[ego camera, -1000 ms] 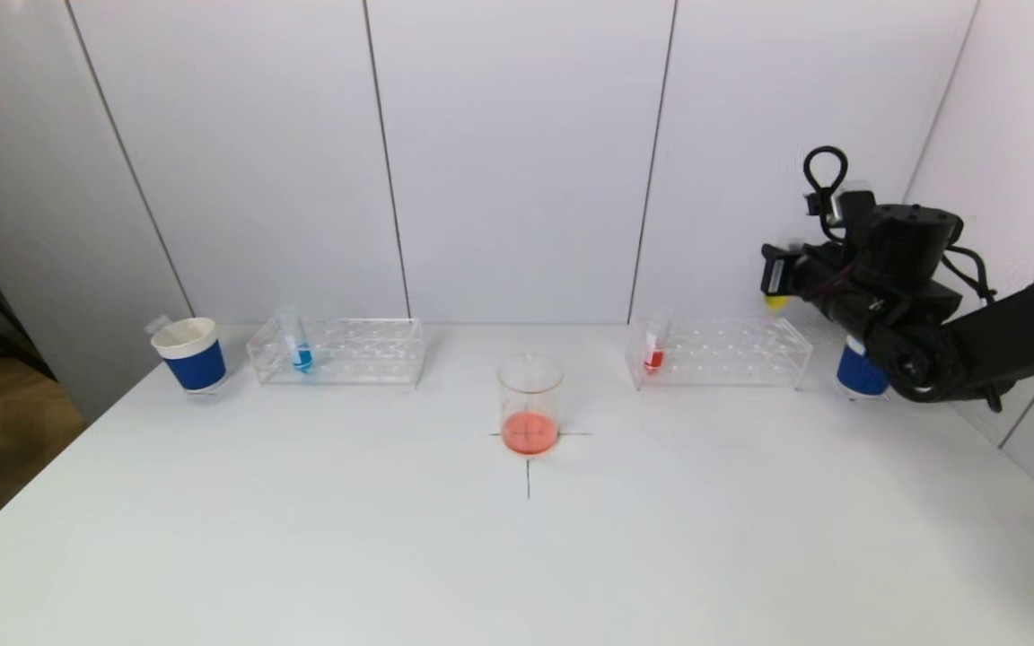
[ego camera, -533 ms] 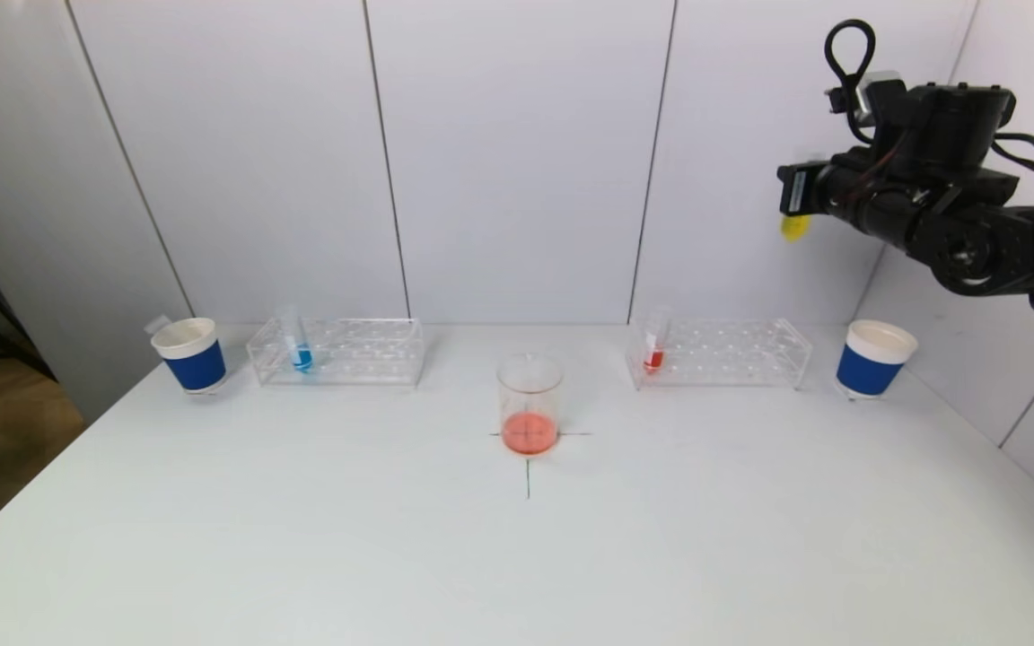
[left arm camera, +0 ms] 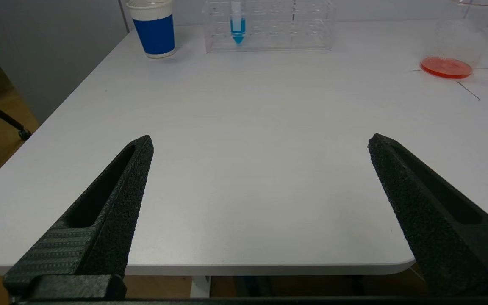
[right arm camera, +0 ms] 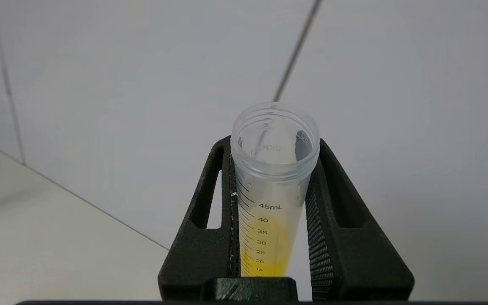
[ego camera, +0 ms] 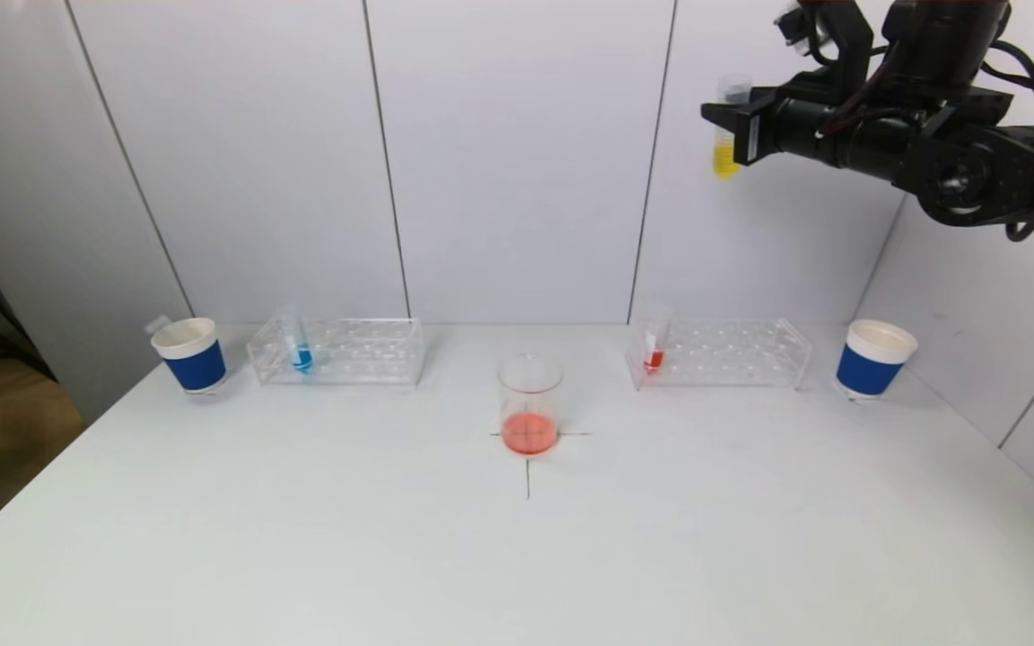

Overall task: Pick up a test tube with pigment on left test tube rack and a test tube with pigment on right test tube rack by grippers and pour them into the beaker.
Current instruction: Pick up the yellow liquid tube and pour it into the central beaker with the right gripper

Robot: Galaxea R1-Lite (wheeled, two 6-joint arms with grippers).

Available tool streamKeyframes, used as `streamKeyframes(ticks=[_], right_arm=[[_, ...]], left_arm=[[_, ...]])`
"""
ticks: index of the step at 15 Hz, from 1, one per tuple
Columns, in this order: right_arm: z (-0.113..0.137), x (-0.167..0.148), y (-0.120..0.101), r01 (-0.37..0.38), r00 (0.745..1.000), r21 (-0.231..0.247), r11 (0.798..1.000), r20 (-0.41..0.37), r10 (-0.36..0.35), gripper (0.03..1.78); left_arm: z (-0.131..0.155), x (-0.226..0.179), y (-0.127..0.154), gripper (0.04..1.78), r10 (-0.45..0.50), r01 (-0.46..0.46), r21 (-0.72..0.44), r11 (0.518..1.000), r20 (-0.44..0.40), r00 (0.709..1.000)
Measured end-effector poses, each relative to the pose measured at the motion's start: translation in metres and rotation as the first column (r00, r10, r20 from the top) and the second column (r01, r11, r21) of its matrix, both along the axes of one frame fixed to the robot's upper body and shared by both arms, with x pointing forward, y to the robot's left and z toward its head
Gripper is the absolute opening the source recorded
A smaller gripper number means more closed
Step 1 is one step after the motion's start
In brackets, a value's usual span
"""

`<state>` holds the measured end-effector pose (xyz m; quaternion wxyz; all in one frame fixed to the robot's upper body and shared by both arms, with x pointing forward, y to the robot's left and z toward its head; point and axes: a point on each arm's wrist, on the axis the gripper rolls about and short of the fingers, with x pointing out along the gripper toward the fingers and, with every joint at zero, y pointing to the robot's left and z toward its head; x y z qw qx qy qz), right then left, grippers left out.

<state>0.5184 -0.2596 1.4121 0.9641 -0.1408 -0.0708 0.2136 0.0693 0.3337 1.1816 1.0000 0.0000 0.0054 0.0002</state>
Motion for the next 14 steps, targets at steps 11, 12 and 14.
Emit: streamKeyframes(ticks=[11,12,14], right_arm=[[-0.062,0.023,0.072,-0.440,0.852,-0.487,0.755,0.039,0.522,0.50],[-0.070,0.025,0.078,-0.451,0.839,-0.509,0.733,0.039,0.543,0.50],[-0.085,0.028,0.091,-0.460,0.819,-0.555,0.693,0.036,0.572,0.50]], left_arm=[[0.000,0.000,0.000,1.77,-0.001,0.001,0.000,1.000,0.000,1.000],[0.000,0.000,0.000,1.77,0.000,0.000,0.000,1.000,0.000,1.000],[0.000,0.000,0.000,1.77,-0.001,0.001,0.000,1.000,0.000,1.000]])
